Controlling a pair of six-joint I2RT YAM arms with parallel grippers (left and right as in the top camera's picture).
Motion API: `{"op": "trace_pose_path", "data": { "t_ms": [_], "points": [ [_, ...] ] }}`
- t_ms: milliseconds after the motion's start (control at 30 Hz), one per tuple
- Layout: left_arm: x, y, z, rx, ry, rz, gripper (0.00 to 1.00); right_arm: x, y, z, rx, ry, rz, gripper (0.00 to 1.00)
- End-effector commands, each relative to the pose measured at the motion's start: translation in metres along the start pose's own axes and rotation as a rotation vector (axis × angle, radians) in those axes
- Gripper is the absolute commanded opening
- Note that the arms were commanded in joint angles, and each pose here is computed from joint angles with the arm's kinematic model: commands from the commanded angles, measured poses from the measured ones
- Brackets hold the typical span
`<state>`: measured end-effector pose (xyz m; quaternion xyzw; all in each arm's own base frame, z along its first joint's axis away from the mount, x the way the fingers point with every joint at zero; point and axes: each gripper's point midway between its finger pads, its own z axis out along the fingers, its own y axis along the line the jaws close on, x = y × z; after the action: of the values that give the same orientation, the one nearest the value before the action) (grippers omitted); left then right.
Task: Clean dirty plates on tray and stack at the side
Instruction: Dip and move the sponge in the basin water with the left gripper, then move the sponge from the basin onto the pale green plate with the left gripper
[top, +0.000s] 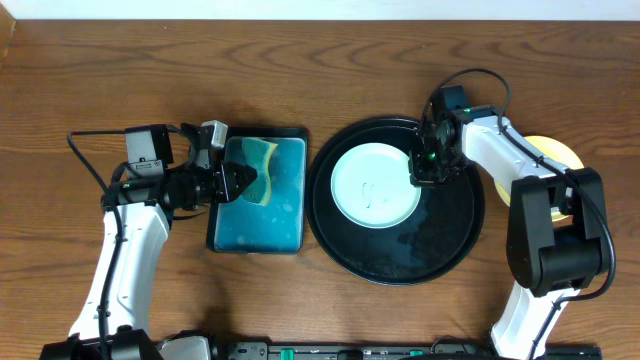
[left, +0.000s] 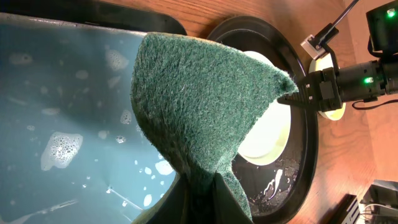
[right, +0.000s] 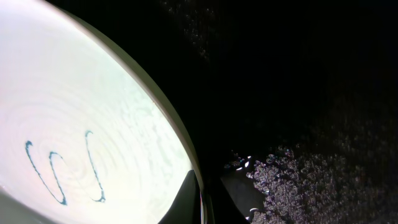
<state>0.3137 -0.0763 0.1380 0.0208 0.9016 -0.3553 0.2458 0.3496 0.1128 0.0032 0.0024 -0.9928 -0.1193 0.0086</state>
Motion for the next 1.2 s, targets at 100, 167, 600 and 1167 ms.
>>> {"op": "trace_pose_path", "data": {
  "t_ms": [100,167,600,1167],
  "points": [
    [-0.003,0.006,-0.002,-0.048,-0.013,-0.024,0.08,0.004,0.002,0.002,0.026,0.008,-0.023,0.01],
    [-0.001,0.036,-0.001,-0.244,-0.016,-0.134,0.07,0.004,0.002,0.002,0.026,0.008,-0.023,0.01],
    [0.026,0.071,0.027,-0.675,0.067,-0.117,0.07,0.005,0.002,0.003,0.026,0.011,-0.025,0.01],
    [0.016,-0.035,0.070,-0.367,0.161,0.013,0.08,0.030,0.048,0.014,0.035,0.064,-0.158,0.01]
  ]
}}
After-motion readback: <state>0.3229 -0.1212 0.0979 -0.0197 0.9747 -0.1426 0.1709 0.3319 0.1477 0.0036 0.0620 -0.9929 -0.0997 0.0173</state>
